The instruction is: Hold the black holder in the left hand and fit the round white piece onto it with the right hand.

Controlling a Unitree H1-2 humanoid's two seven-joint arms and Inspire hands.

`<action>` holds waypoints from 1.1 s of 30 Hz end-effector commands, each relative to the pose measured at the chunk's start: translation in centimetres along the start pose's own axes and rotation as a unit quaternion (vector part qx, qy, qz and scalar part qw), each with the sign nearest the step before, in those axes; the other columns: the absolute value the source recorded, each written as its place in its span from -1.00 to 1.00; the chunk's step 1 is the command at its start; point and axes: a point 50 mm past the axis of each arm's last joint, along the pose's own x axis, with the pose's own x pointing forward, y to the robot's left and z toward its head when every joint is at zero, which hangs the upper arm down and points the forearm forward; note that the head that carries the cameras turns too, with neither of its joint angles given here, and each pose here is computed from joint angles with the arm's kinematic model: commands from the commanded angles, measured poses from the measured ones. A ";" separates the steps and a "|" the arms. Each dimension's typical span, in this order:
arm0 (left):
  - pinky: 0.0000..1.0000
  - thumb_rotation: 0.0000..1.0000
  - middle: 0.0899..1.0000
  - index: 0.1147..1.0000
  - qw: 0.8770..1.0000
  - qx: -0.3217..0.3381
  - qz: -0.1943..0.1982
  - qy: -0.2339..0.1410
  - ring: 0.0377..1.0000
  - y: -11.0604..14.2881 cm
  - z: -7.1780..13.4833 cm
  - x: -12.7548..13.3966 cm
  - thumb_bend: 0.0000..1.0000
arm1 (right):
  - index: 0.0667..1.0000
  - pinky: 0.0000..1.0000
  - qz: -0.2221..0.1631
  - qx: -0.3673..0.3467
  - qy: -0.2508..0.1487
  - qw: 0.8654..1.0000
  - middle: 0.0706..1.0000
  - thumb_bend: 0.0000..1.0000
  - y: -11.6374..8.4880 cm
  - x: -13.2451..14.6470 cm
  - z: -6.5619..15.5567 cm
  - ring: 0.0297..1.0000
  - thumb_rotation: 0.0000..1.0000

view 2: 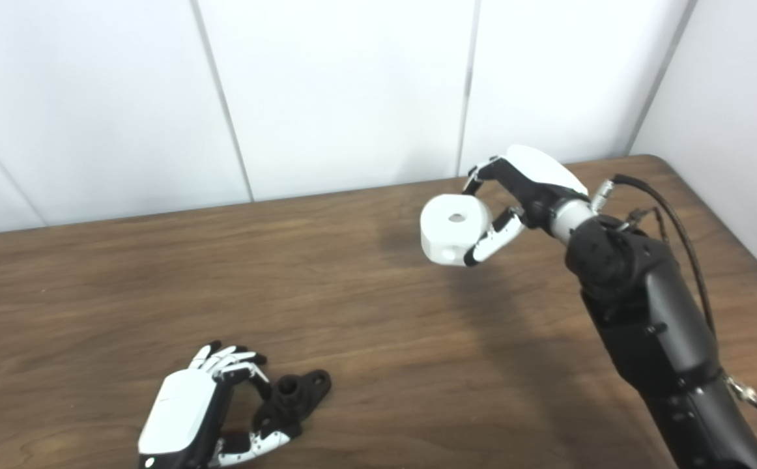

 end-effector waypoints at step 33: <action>1.00 -0.90 0.53 -0.16 0.999 0.023 -0.048 0.007 0.79 -1.2 1.8 0.5 0.04 | -0.11 1.00 0.068 0.027 -0.182 0.981 0.69 0.05 1.1 -5.9 12.2 0.93 -0.73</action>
